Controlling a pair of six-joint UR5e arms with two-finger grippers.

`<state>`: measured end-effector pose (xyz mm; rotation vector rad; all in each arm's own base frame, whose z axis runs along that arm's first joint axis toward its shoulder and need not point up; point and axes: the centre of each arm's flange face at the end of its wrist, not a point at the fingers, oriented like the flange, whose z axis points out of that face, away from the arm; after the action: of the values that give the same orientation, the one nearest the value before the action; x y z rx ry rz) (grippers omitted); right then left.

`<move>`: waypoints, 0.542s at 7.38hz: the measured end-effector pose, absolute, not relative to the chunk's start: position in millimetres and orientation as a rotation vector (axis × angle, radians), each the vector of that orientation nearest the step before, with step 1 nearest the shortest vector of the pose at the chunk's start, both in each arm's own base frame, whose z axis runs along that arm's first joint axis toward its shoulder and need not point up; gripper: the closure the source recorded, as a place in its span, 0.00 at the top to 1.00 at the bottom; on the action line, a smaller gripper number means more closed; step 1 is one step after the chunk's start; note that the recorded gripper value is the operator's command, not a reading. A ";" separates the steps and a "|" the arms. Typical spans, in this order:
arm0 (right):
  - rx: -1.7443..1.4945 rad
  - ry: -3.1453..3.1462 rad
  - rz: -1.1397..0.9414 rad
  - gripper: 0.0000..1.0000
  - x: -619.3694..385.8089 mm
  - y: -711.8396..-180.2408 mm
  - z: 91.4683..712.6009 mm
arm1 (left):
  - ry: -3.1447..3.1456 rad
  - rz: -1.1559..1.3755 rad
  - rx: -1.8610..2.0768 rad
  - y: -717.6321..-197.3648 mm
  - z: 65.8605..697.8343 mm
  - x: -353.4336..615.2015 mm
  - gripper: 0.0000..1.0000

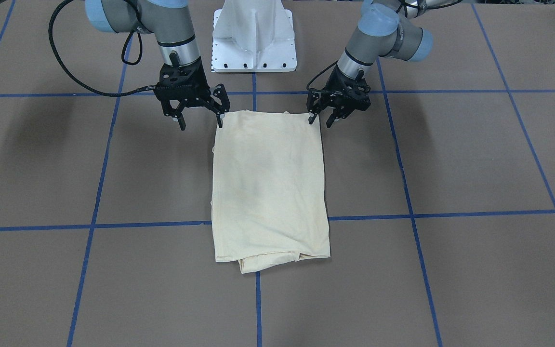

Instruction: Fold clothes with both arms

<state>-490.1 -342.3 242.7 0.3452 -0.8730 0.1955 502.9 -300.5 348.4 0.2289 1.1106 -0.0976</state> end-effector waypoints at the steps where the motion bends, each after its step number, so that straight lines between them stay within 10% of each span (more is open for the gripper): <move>1: 0.345 -0.872 0.195 1.00 -490.0 -342.3 243.1 | 1.110 -0.092 0.224 -296.8 348.3 505.4 0.55; 4: 0.345 -0.871 0.195 1.00 -490.4 -341.7 243.7 | 1.115 -0.083 0.219 -292.4 345.0 509.3 0.46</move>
<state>-490.4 -341.7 243.7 0.3447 -0.8713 0.1945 509.3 -292.4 345.0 0.2193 1.1153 -0.0835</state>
